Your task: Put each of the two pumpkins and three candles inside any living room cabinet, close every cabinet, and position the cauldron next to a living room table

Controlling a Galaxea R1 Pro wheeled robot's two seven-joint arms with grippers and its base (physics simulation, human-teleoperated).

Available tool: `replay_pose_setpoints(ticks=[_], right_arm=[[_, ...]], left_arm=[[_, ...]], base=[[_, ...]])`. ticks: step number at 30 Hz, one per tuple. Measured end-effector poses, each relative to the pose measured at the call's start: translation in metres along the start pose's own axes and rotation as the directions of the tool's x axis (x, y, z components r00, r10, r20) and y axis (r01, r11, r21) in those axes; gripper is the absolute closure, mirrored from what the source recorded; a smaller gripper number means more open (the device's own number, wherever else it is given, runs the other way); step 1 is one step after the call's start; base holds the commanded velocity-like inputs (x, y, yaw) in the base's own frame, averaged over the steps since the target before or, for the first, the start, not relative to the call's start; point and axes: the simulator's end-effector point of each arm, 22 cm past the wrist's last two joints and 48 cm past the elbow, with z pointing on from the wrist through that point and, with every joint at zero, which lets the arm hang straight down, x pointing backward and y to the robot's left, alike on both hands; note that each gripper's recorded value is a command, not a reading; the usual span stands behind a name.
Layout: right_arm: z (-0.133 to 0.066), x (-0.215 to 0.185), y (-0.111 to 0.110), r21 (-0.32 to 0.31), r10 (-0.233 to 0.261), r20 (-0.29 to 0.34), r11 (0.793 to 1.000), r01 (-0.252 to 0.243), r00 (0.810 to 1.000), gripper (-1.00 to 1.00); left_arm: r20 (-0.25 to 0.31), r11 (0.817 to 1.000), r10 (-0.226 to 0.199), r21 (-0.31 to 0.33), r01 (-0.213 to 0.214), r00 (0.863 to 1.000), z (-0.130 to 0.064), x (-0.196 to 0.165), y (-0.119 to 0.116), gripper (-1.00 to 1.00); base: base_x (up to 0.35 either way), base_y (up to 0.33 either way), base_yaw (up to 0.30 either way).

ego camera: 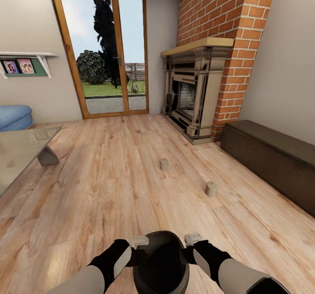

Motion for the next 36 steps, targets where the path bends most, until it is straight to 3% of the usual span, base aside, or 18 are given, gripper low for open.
replay_pose_setpoints(ticks=[16,36], right_arm=[[0.000,0.000,0.000,0.000,0.000,0.000,1.000,0.000,1.000,-1.00],[0.029,0.034,-0.002,-0.009,0.017,-0.079,1.000,-0.018,0.997,-1.00]], left_arm=[[0.000,1.000,0.000,-0.002,0.000,1.000,0.000,0.000,0.000,-1.00],[-0.084,1.000,-0.015,-0.008,0.014,0.996,0.030,0.032,0.008,-1.00]], base=[[0.081,0.000,0.000],[0.001,0.000,0.000]])
